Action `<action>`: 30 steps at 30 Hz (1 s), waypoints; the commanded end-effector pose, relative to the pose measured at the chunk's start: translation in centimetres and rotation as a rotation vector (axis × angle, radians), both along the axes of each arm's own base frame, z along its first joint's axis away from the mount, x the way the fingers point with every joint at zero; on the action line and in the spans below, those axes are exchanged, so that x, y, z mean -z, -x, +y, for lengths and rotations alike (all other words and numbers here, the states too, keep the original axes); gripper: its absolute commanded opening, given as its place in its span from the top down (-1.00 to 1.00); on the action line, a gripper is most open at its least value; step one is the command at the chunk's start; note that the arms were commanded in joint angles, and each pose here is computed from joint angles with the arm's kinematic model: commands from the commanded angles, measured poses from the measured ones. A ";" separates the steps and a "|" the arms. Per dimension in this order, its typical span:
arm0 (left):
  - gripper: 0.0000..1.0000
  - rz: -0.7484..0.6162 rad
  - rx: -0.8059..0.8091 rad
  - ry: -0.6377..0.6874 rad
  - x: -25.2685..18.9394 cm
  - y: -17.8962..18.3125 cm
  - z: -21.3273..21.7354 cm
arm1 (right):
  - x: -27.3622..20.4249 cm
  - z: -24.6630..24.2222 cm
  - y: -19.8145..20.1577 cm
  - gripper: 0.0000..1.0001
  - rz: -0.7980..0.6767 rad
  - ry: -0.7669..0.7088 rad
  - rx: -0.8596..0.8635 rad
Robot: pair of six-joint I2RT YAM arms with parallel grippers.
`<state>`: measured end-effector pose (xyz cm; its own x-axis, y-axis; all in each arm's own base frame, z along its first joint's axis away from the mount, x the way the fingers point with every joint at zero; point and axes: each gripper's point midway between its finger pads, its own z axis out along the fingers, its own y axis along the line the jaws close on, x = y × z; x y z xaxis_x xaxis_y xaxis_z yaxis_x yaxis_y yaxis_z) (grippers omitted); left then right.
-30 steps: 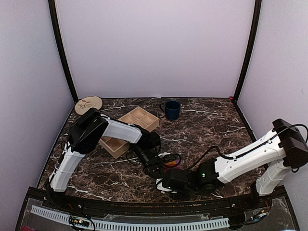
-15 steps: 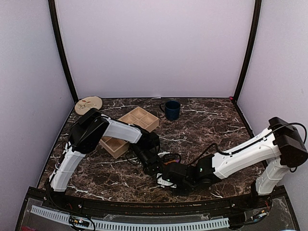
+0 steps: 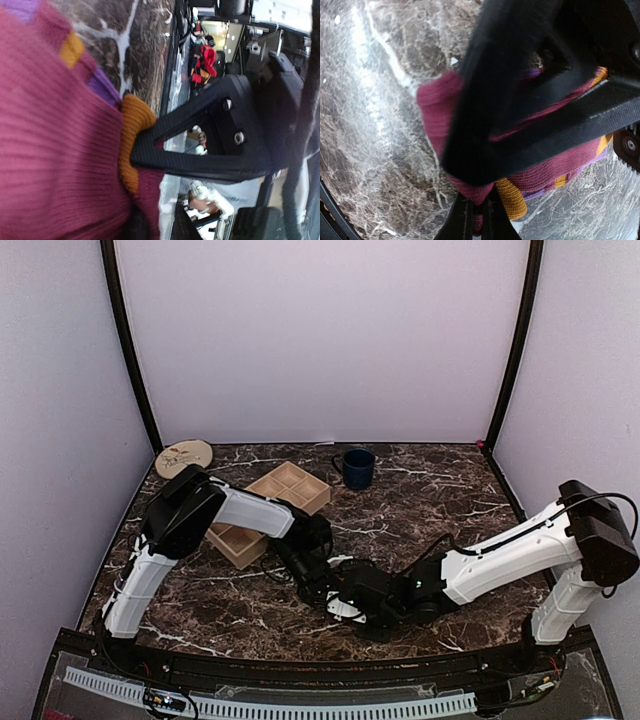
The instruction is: Roll the socks
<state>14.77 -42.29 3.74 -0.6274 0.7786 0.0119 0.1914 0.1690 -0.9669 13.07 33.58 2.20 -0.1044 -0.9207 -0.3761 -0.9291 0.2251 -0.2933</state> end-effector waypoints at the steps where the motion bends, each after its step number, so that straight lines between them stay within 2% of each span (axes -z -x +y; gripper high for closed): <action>1: 0.38 -0.090 -0.012 -0.191 5.2 -0.1 2.4 | 0.8 -0.6 -0.1 1.00 0.061 -0.003 0.036; 5: 0.18 -0.132 -0.052 -0.222 5.3 -0.5 3.0 | 0.7 -0.4 0.0 1.00 0.089 -0.024 0.045; 13: 0.13 -0.245 -0.173 -0.290 5.6 -2.9 3.7 | 0.6 -0.3 0.4 1.00 0.166 -0.044 0.048; 22: 0.08 -0.382 -0.348 -0.204 2.2 -6.0 2.8 | 0.2 0.0 1.4 1.00 0.302 -0.080 0.060; 30: 0.06 -0.502 -0.479 -0.126 -0.7 -7.4 3.0 | -0.9 0.3 1.3 1.00 0.430 -0.153 0.090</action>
